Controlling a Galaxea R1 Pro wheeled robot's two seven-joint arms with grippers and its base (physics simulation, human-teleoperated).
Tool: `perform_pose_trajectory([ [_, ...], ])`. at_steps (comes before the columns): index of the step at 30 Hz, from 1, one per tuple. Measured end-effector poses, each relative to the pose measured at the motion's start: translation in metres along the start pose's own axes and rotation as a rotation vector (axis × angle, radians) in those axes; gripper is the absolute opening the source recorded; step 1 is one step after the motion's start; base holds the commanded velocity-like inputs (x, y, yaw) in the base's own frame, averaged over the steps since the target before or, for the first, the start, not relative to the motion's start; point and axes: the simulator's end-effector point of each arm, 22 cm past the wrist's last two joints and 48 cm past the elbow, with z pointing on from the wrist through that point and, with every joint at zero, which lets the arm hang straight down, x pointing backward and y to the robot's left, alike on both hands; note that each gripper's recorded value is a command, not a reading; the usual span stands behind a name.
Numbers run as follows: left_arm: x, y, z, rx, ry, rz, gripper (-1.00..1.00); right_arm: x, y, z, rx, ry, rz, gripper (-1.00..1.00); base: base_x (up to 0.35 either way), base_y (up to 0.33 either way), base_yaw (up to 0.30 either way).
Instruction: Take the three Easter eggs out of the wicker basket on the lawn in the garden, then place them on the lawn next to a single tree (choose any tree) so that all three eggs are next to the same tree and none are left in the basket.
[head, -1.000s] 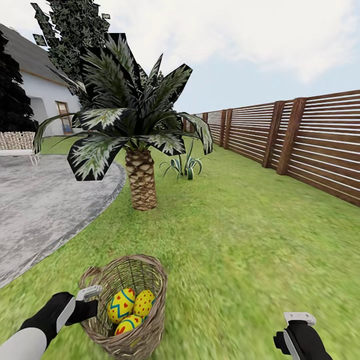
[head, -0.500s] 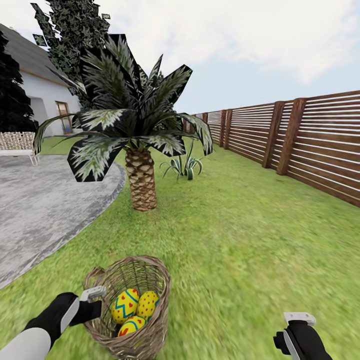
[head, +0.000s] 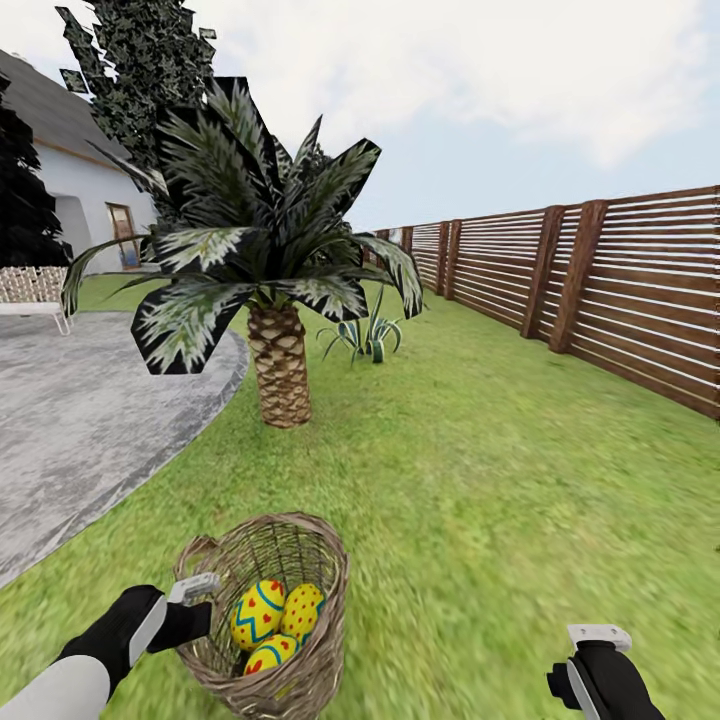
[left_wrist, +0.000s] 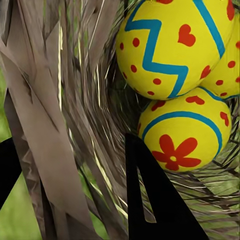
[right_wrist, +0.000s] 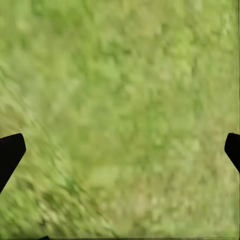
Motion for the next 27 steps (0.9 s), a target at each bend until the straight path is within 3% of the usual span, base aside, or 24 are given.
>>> perform_pose_trajectory([
  [4, 0.008, 0.001, -0.003, -0.009, 0.028, 0.004, -1.0, -0.005, -0.003, -0.007, 0.0, 0.0, 0.0, 1.0, 0.0, 0.0, -0.274],
  [27, -0.02, -0.012, -0.043, -0.005, 0.03, 0.001, -1.0, -0.035, -0.019, -0.047, 0.002, 0.0, 0.001, 1.0, 0.0, 0.0, -0.281],
])
